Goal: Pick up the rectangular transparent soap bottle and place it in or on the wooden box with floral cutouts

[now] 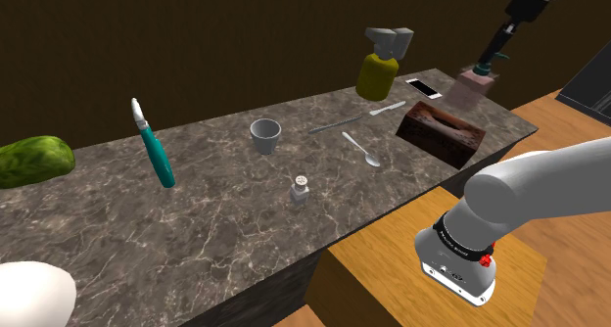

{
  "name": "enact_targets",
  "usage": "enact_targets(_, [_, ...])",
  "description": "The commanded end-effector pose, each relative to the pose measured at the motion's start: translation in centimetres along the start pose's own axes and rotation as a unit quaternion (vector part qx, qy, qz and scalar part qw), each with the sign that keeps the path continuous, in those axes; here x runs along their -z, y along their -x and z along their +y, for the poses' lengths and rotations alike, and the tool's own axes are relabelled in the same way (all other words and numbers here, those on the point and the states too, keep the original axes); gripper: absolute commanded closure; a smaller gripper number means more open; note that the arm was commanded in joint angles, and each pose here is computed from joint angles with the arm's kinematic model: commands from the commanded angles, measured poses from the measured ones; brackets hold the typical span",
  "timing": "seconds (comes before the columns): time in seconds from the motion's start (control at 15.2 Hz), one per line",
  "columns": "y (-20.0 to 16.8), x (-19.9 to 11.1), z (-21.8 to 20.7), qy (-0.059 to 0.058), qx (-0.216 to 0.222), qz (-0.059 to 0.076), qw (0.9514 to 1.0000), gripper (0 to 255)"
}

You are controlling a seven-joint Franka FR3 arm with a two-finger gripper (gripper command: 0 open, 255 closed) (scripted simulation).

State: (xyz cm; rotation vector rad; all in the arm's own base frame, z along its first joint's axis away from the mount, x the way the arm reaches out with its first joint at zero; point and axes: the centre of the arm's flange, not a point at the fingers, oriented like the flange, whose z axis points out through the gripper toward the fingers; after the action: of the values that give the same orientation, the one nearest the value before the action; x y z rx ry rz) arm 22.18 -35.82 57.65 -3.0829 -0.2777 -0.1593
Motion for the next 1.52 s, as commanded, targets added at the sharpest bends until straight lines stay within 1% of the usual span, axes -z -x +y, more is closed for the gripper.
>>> enact_targets(0.0, [0.2,-1.1,0.0,0.0,0.0,0.0,1.0,255])
enact_targets(0.66, [0.7,-6.3,0.2,0.0,0.0,0.0,1.0,255])
enact_targets(0.73, [0.9,-7.3,0.3,0.0,0.0,0.0,1.0,255])
enact_targets(1.25, [0.9,-7.3,0.3,0.0,0.0,0.0,1.0,255])
enact_targets(1.32, [0.9,-7.3,0.3,0.0,0.0,0.0,1.0,0])
enact_targets(1.45, [0.9,-7.3,0.2,0.0,0.0,0.0,1.0,0])
